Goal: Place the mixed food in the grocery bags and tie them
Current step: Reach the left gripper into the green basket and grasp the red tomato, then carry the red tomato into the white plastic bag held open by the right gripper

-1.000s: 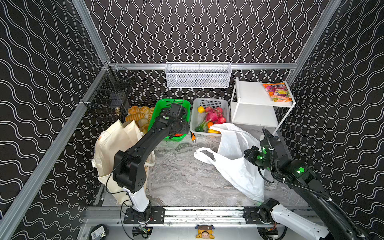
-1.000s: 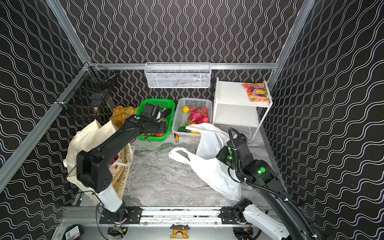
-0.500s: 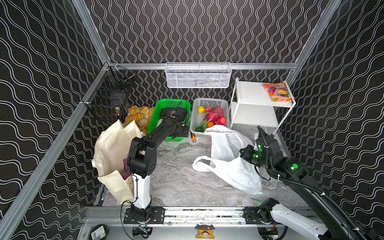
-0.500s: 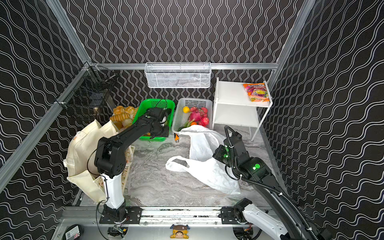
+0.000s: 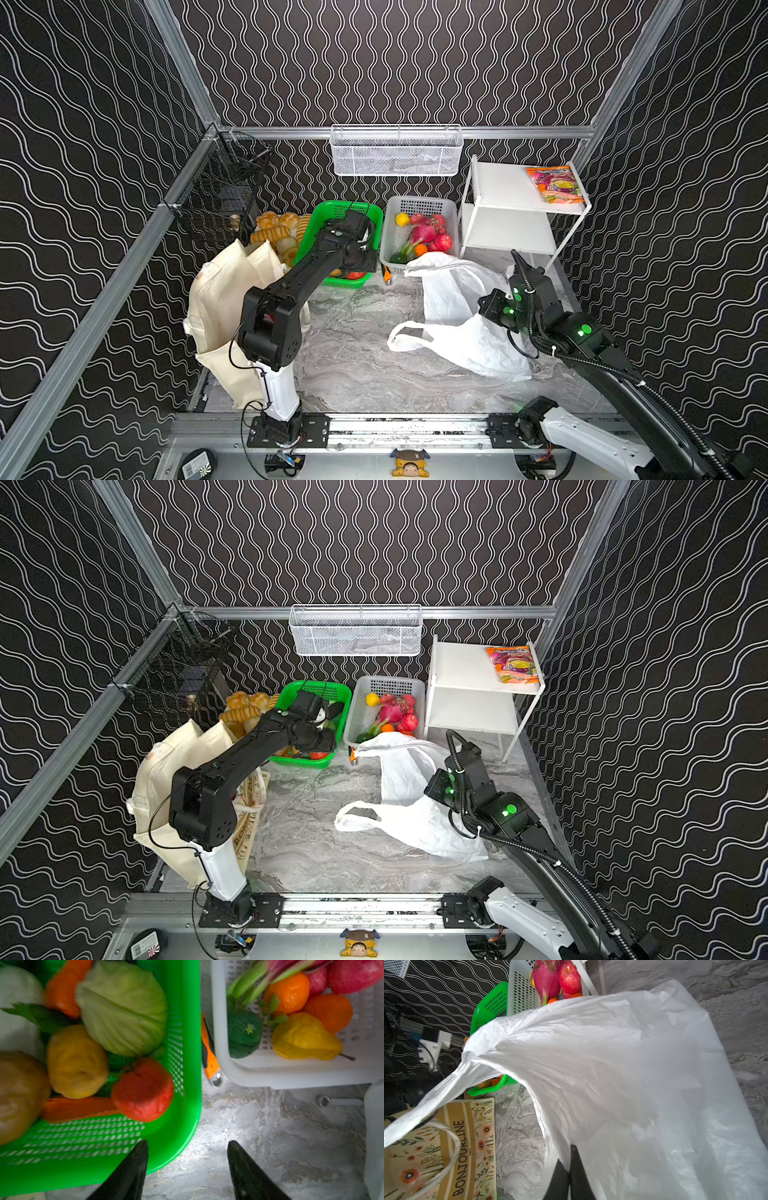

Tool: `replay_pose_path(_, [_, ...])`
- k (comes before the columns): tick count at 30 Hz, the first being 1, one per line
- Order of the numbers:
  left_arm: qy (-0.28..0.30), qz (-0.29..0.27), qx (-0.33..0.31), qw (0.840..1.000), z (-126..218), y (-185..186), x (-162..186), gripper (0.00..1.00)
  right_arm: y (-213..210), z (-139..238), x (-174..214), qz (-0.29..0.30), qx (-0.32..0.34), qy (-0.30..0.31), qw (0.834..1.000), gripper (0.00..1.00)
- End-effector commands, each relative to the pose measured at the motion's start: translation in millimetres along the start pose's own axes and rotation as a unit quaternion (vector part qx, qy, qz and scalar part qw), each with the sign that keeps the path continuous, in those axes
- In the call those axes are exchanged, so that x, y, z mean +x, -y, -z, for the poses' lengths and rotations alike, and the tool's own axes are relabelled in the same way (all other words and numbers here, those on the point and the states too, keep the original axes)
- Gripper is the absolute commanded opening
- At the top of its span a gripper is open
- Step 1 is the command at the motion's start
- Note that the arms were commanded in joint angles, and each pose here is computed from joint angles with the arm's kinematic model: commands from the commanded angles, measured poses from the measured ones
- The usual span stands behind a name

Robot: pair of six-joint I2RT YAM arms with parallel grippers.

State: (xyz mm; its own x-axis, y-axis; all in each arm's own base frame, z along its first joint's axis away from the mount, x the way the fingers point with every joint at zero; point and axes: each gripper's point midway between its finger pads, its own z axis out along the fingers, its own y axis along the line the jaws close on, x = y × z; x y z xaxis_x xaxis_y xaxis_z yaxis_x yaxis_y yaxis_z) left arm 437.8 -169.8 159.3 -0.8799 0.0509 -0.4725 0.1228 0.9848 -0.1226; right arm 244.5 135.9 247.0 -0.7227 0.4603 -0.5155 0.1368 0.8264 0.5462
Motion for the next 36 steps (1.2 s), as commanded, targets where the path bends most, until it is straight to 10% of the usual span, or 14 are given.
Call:
replay_pose_path(1, [-0.004,0.005,-0.05,0.999,-10,-35,-10,0.65,-14,0,-6,0.0,-0.026,0.005,1.0,0.0])
replay_pose_path(26, [-0.121,-0.021,-0.062,0.991,-83,-46,18,0.75,-23,-4,-4,0.0,-0.046,-0.005,0.999,0.0])
replay_pose_path(36, [-0.074,-0.035,-0.03,0.996,-39,-35,4,0.55,-25,-4,-5,-0.003,-0.054,-0.001,0.999,0.0])
